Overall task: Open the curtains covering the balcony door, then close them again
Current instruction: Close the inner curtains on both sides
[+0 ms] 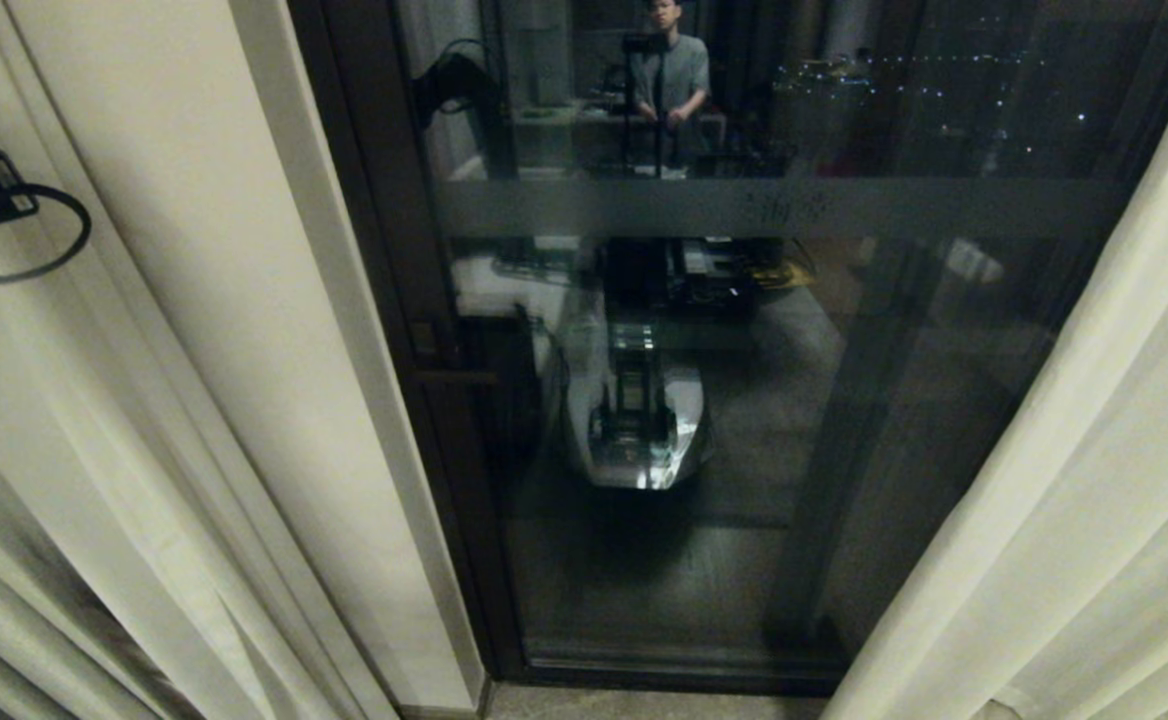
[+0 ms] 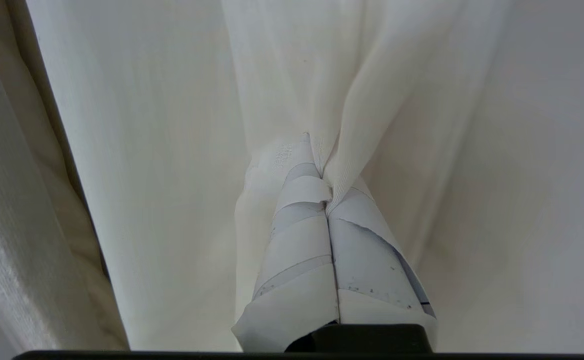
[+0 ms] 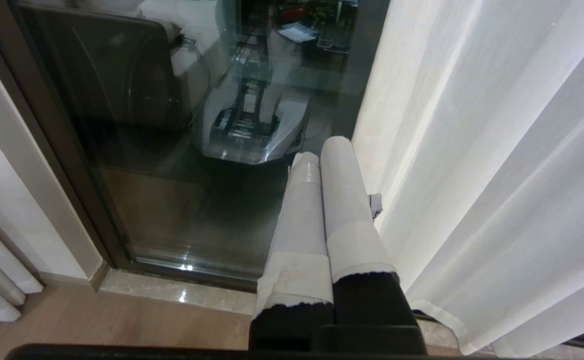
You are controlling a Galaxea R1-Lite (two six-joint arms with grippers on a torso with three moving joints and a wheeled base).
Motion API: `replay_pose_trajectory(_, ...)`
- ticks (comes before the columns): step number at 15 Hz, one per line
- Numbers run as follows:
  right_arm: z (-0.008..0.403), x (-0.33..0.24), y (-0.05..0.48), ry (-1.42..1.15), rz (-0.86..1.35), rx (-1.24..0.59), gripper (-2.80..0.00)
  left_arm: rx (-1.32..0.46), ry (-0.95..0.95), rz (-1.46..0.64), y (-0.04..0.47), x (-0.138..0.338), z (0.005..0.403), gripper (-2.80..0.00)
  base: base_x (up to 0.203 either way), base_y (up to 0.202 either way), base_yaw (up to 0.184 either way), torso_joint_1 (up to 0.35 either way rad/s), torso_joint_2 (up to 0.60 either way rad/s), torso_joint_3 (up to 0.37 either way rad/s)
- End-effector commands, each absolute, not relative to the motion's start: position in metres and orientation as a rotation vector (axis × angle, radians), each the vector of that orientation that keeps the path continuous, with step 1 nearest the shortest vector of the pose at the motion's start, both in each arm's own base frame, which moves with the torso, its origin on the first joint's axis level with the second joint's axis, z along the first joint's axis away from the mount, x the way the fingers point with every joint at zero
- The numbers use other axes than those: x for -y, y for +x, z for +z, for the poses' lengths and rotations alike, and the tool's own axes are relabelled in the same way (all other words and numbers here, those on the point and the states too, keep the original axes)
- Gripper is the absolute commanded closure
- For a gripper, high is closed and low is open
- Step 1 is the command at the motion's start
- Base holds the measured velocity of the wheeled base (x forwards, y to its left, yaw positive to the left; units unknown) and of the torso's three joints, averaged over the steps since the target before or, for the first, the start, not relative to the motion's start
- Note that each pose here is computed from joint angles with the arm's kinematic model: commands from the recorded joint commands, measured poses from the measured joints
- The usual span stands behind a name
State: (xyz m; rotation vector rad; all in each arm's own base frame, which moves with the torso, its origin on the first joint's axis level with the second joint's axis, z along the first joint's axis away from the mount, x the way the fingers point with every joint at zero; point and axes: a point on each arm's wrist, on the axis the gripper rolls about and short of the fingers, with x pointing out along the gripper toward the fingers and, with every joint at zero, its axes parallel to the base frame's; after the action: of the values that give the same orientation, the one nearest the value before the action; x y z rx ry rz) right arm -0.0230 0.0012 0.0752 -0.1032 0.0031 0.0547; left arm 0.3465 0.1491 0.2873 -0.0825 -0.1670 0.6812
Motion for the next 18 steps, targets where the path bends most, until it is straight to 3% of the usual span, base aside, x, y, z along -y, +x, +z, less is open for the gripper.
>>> replay_pose_trajectory(1,0.075,-0.001,-0.023,-0.104,0.056,-0.005,0.0,0.189,-0.079,0.632,0.322,-0.138,0.3,0.0,0.0,0.0,0.0,0.0,0.0,0.0)
replay_pose_trajectory(10,0.075,-0.001,-0.023,-0.104,0.056,-0.005,0.0,0.255,-0.076,0.348,0.258,-0.102,0.329,0.0,0.0,0.0,0.0,0.0,0.0,0.0)
replay_pose_trajectory(18,0.075,-0.001,-0.023,-0.104,0.056,-0.005,0.0,0.29,-0.139,-0.031,0.225,-0.023,0.34,0.0,0.0,0.0,0.0,0.0,0.0,0.0)
